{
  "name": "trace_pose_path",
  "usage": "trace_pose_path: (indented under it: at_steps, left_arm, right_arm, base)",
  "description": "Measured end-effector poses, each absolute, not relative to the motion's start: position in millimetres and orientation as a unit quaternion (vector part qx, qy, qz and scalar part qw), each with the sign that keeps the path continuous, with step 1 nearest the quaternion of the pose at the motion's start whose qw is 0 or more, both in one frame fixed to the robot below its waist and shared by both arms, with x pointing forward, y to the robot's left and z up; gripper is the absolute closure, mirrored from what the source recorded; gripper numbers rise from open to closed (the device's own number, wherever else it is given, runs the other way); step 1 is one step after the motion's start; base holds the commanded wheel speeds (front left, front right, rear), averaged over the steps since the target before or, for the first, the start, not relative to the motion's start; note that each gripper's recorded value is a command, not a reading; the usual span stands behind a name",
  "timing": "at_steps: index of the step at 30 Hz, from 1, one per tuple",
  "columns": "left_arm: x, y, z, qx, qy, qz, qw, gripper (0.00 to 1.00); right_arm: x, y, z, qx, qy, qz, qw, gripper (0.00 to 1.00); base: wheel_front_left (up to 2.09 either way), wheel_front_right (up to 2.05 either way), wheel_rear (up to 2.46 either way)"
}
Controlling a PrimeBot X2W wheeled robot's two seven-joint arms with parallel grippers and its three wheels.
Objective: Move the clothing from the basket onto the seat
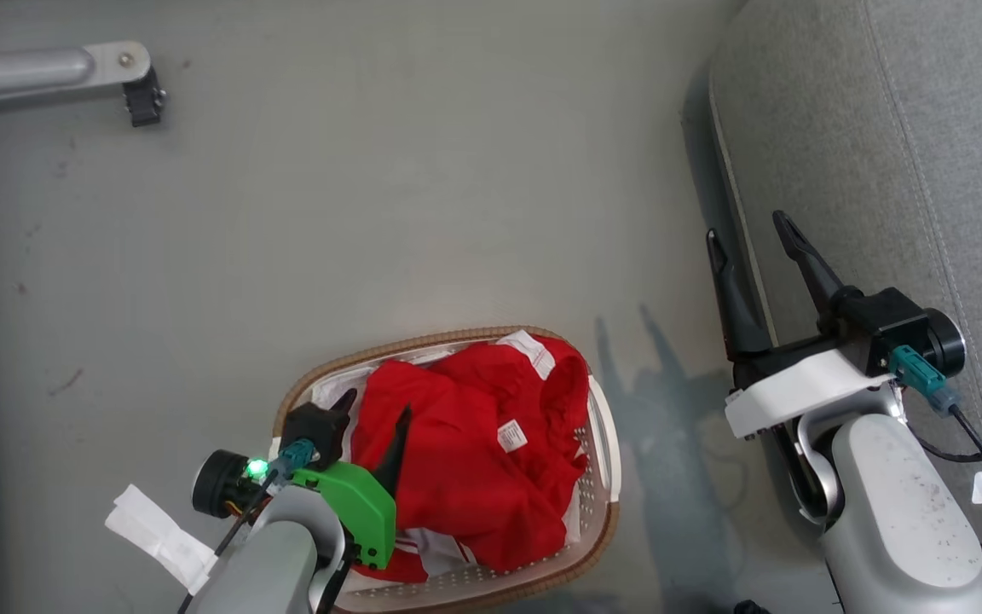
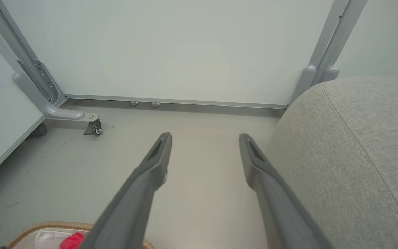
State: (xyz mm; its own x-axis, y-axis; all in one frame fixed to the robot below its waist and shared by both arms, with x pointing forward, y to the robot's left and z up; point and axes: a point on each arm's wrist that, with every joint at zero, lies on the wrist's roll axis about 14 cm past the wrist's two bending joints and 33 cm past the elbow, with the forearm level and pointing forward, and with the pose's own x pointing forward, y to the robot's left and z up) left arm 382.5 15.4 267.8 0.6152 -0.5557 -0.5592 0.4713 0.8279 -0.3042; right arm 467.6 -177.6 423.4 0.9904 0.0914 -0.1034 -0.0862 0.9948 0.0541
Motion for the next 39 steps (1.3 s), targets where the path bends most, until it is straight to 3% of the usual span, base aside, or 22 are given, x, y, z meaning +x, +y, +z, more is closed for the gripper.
trace_pose_path:
  at_steps: [16,28,30,39]
  left_arm:
    - [336,1,167,-0.034,0.495,-0.333,0.802,0.00]
    - [324,4,130,-0.013,0.551,-0.342,0.761,0.00]
    - [323,3,130,-0.012,0.553,-0.345,0.759,1.00]
    - [334,-2,157,-0.045,0.512,-0.336,0.789,1.00]
  right_arm:
    - [471,-192,355,0.046,0.130,0.023,0.990,0.00]
    - [468,-206,331,0.046,0.157,0.003,0.987,0.00]
    - [469,-206,333,0.047,0.154,0.004,0.987,0.00]
    - [475,-198,359,0.053,0.123,0.015,0.991,0.00]
  base:
    - [0.00,0.00,0.00]
    - [0.00,0.00,0.00]
    - [0.00,0.00,0.00]
    - [0.00,0.00,0.00]
